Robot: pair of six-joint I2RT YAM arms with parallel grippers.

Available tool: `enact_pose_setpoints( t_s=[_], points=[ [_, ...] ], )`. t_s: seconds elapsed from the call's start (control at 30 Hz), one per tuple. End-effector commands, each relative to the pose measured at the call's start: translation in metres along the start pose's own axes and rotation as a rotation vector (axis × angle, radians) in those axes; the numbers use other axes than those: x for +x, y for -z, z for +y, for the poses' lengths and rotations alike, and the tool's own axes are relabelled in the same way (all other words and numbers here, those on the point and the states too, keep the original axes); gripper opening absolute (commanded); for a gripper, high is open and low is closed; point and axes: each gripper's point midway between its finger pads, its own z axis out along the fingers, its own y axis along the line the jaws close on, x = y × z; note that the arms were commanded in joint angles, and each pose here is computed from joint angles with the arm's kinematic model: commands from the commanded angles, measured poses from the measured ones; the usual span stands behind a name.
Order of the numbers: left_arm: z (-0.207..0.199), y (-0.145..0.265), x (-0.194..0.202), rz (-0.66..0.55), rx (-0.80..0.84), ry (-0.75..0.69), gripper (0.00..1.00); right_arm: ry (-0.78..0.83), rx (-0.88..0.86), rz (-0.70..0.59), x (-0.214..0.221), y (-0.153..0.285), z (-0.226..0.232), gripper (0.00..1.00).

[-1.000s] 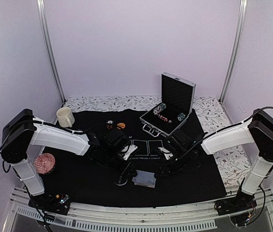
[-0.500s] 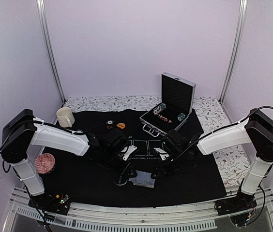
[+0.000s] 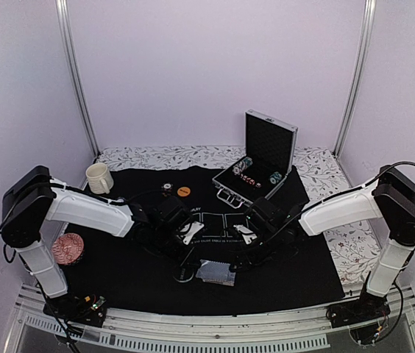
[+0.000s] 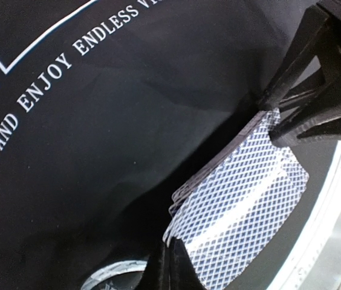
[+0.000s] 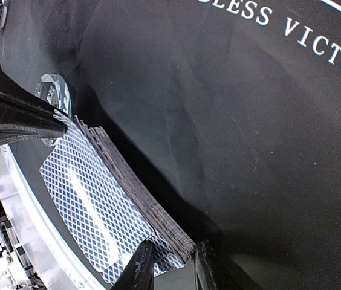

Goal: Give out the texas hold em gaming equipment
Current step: Adjust the face-down deck piles in the dealer area, then pick up the poker card from the face-down deck piles.

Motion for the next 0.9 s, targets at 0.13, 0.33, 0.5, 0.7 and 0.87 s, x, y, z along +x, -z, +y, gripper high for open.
enact_pose_setpoints(
  t_s=[0.13,0.33,0.5,0.7,0.87],
  points=[
    [-0.007,0.012,-0.004,-0.027,0.035,-0.005,0.00,0.003,0.074,0.023,0.008,-0.004,-0.012,0.26],
    [0.001,0.016,-0.003,-0.027,0.018,0.001,0.00,0.011,0.080,0.023,0.008,-0.002,-0.012,0.26],
    [0.002,0.018,0.000,-0.021,0.015,-0.007,0.00,0.015,0.082,0.027,0.008,-0.001,-0.012,0.26],
    [0.000,0.021,0.002,-0.016,0.026,-0.018,0.00,0.014,0.091,0.033,0.009,-0.002,-0.015,0.26],
    [-0.004,0.027,0.000,-0.028,0.035,-0.043,0.00,0.026,0.094,0.022,0.006,0.002,-0.012,0.26]
  ],
)
